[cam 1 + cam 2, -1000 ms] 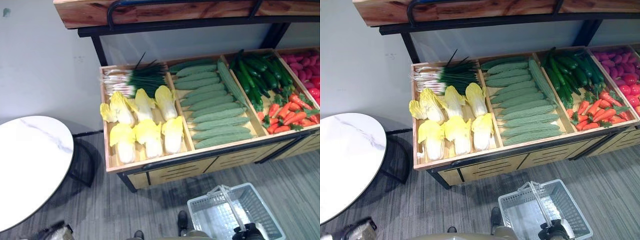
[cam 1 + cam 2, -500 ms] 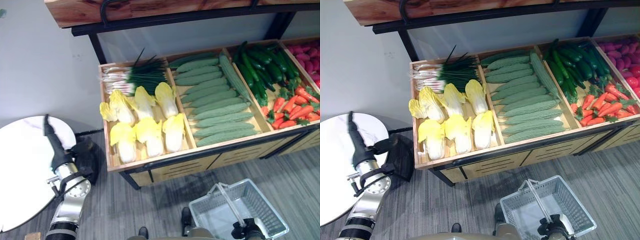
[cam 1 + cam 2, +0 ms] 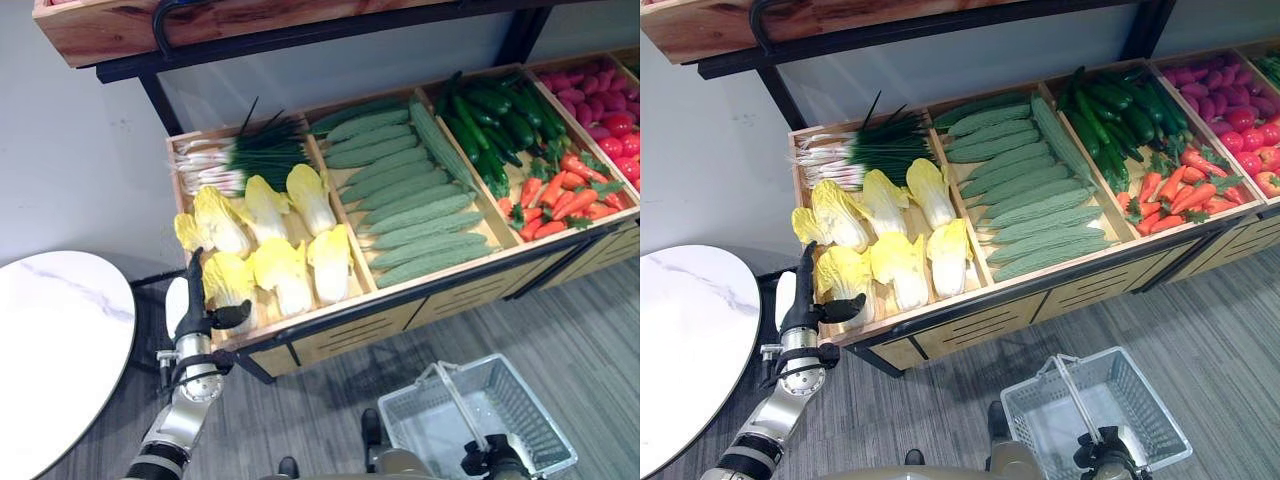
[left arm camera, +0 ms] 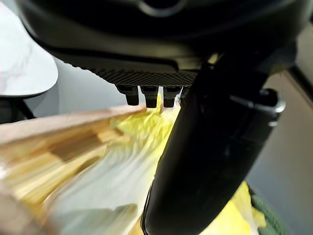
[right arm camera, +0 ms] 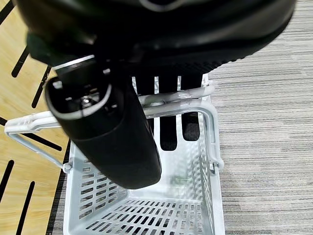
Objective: Get the vegetables into the basket
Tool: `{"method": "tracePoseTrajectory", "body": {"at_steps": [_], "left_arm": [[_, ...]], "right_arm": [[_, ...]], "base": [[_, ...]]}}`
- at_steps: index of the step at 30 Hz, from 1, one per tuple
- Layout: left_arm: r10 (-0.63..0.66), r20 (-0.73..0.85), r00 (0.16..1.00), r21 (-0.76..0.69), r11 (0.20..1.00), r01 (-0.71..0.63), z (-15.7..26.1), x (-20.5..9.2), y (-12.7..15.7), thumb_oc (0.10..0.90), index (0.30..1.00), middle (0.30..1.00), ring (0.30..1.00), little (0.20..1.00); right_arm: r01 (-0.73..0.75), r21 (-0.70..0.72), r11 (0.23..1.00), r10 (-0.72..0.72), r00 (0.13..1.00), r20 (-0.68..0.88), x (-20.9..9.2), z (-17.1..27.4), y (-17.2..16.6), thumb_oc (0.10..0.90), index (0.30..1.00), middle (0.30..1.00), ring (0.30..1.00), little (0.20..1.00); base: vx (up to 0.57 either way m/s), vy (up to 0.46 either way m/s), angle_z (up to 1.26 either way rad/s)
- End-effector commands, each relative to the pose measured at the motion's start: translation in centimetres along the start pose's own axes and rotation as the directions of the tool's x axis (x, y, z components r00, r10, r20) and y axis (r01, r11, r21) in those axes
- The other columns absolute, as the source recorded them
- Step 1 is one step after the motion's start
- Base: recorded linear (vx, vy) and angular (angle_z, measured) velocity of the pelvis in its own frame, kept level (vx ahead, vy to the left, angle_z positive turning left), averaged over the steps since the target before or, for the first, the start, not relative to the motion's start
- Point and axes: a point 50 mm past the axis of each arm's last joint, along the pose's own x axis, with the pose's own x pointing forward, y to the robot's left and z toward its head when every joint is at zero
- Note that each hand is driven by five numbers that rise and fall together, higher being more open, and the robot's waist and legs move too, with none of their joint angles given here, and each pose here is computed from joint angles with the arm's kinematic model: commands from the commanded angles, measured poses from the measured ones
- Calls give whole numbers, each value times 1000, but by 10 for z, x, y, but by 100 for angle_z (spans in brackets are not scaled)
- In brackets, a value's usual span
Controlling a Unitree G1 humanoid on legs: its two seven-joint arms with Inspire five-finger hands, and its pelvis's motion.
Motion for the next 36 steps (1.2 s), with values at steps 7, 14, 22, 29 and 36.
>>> {"method": "tracePoseTrajectory", "body": {"at_steps": [7, 14, 22, 29, 36], "left_arm": [[74, 96, 993, 28, 997, -77, 21, 30, 14, 900, 1000, 1000, 1000, 1000], [-42, -45, 998, 158, 986, 48, -7, 24, 4, 612, 596, 596, 596, 596], [-103, -104, 989, 289, 949, 129, -23, 21, 3, 400, 300, 300, 300, 300], [-111, -182, 977, 307, 938, 164, -40, 13, -2, 408, 311, 311, 311, 311], [120, -91, 989, 93, 989, -112, -14, 25, 22, 406, 308, 308, 308, 308]], "right_arm": [[50, -40, 998, -48, 998, 49, 3, 8, -8, 400, 300, 300, 300, 300], [54, -39, 998, -52, 998, 37, 3, 6, -12, 400, 300, 300, 300, 300], [49, -46, 998, -48, 999, 24, 3, 2, -13, 400, 300, 300, 300, 300], [42, -46, 998, -41, 999, 24, 3, 3, -13, 400, 300, 300, 300, 300], [40, -37, 999, -39, 999, 24, 2, 2, -8, 400, 300, 300, 300, 300]], "base": [[0, 0, 0], [2, -1, 0], [-2, 2, -2], [-9, 4, -5], [0, 0, 0]]}}
